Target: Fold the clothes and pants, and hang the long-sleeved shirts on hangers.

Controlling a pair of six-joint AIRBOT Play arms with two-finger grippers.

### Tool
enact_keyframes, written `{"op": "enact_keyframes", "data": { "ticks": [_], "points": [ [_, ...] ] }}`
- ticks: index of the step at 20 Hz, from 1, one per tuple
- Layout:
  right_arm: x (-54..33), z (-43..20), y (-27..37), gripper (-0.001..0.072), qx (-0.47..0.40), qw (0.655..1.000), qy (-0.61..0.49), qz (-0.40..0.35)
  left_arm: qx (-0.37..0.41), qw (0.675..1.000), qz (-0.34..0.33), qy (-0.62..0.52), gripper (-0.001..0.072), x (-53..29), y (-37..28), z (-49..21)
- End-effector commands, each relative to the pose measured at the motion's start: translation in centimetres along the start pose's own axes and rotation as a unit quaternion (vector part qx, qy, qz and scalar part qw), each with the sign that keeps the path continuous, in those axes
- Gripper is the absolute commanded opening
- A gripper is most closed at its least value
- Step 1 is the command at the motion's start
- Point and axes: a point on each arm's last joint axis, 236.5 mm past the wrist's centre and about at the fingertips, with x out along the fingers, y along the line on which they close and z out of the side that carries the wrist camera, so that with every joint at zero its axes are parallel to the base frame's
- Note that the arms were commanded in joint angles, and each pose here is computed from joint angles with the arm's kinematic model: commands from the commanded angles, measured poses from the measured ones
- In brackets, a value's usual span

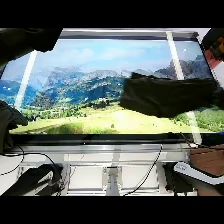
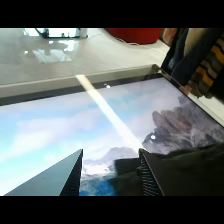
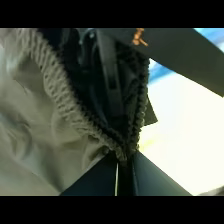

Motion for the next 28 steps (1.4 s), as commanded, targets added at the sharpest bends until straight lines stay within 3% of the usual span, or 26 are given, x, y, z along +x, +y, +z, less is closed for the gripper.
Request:
{"op": "enact_keyframes", "data": {
  "ticks": [1,7,15,18,20,23,24,26,28],
  "points": [
    [-9.1,4.0,-8.3,0.0013,0.08,0.986,-0.101,-0.105,-0.005,1.0,-0.005,-0.003,0.0403,0.0,-0.3,0.1],
    [-22.3,2.8,-17.7,0.0014,0.174,0.93,-0.176,-0.273,-0.005,1.0,-0.005,-0.003,0.0403,0.0,-0.2,0.1],
    [-24.8,-2.3,-20.2,0.0015,0.273,0.893,-0.133,-0.333,-0.005,1.0,-0.005,-0.003,0.0403,0.0,-0.2,0.1],
    [-24.3,-2.0,-19.5,0.0041,0.272,0.899,-0.133,-0.316,-0.005,1.0,-0.005,-0.003,0.0403,0.0,-0.2,0.1],
    [-23.6,-1.1,-18.5,0.0142,0.266,0.909,-0.143,-0.287,-0.005,1.0,-0.005,-0.003,0.0403,0.0,-0.2,0.1],
    [-22.5,-0.3,-16.8,0.017,0.261,0.923,-0.145,-0.243,-0.002,1.0,-0.002,-0.001,0.0403,0.0,-0.1,0.1],
    [-22.2,-0.1,-16.2,0.0258,0.26,0.927,-0.144,-0.229,-0.002,1.0,-0.002,-0.001,0.0403,0.0,-0.1,0.1],
    [-21.7,0.0,-15.2,0.0528,0.263,0.932,-0.141,-0.207,-0.002,1.0,-0.002,-0.001,0.0403,0.0,-0.1,0.1],
    [-21.6,0.0,-14.3,0.0564,0.281,0.93,-0.14,-0.188,-0.002,1.0,-0.002,-0.002,0.0404,0.0,-0.1,0.1]
  ]
}}
